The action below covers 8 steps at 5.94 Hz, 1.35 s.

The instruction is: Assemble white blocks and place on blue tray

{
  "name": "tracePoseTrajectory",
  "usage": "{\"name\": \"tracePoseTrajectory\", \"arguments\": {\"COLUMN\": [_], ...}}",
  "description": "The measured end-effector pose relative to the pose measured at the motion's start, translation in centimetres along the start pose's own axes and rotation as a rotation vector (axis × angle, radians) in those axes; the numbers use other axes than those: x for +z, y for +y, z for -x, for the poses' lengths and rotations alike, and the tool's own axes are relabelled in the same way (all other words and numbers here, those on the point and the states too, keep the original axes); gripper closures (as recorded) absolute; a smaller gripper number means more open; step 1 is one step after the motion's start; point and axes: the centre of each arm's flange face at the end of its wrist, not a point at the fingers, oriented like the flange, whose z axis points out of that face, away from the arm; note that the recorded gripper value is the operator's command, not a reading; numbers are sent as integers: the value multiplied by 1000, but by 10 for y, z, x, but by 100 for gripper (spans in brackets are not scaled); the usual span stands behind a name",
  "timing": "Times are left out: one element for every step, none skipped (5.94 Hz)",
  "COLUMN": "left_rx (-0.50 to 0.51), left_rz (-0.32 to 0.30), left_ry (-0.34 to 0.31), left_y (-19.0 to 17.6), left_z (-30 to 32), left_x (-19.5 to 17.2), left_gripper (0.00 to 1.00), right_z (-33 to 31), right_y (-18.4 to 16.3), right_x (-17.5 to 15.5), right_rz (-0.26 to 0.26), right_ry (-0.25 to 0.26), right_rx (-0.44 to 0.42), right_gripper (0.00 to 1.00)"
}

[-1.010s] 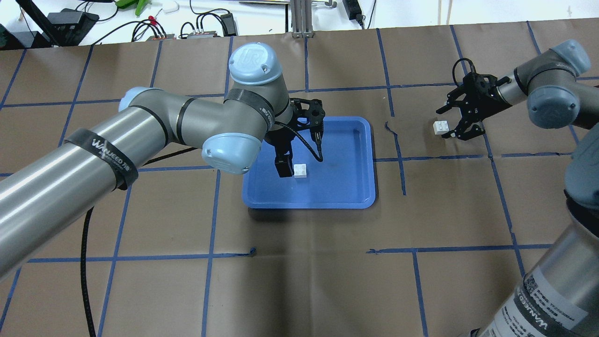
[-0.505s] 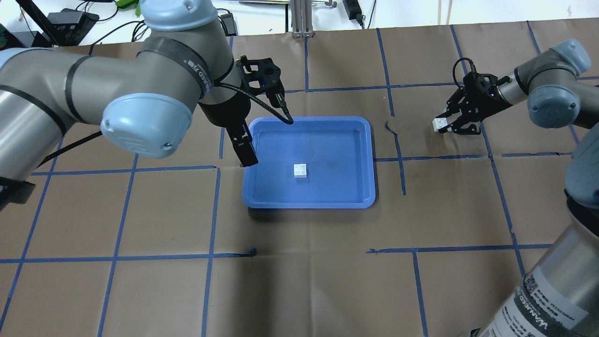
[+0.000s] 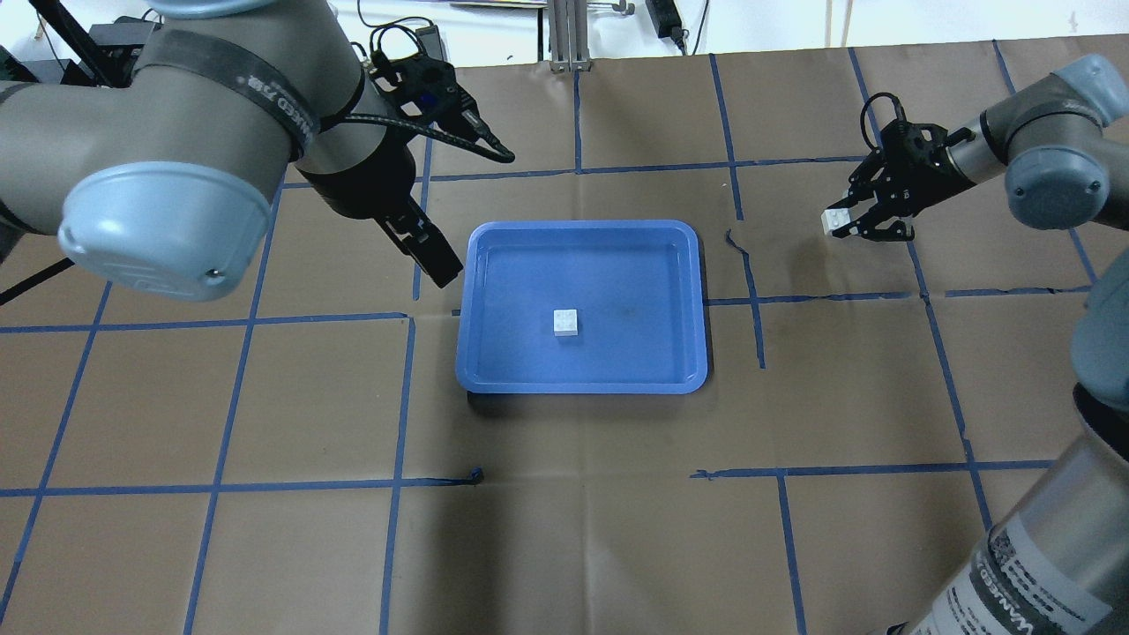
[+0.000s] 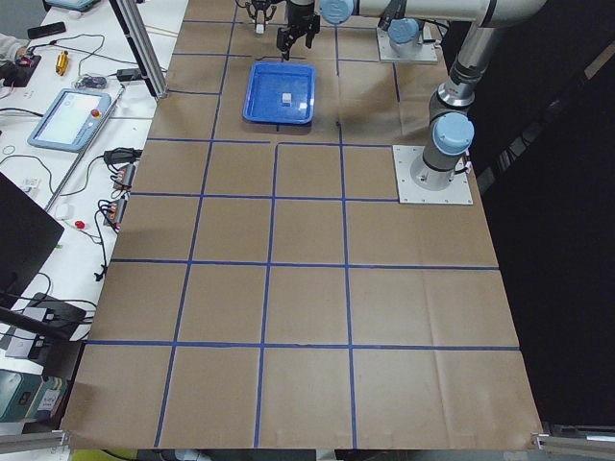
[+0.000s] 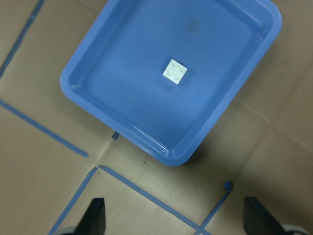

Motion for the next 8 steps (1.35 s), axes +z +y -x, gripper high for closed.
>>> {"name": "tracePoseTrajectory", "arguments": {"left_rx": [-174, -339, -478, -563, -598, -605, -604, -603], "left_rz": [2, 0, 9, 33, 51, 58, 59, 59], "left_ry": [-29, -42, -44, -36, -26, -22, -19, -17], "left_y": [3, 5, 9, 15, 19, 20, 20, 20], "left_z": [4, 8, 16, 27, 34, 37, 38, 38], "left_x": [-7, -11, -16, -21, -24, -25, -26, -26], "left_gripper": [1, 1, 1, 1, 1, 1, 1, 1], "right_z": [6, 13, 22, 35, 49, 65, 80, 95], "right_y": [-24, -55, -93, -129, -160, -186, -204, -217], "right_x": [-19, -21, -4, 21, 50, 83, 111, 137], "right_rz": [-10, -24, -37, -60, -79, -79, -73, -78], "right_ry": [-12, -36, -73, -107, -114, -88, -37, 10], "right_rx": [6, -13, -49, -75, -72, -51, -17, 13], "right_gripper": [75, 75, 75, 75, 75, 75, 75, 75]}}
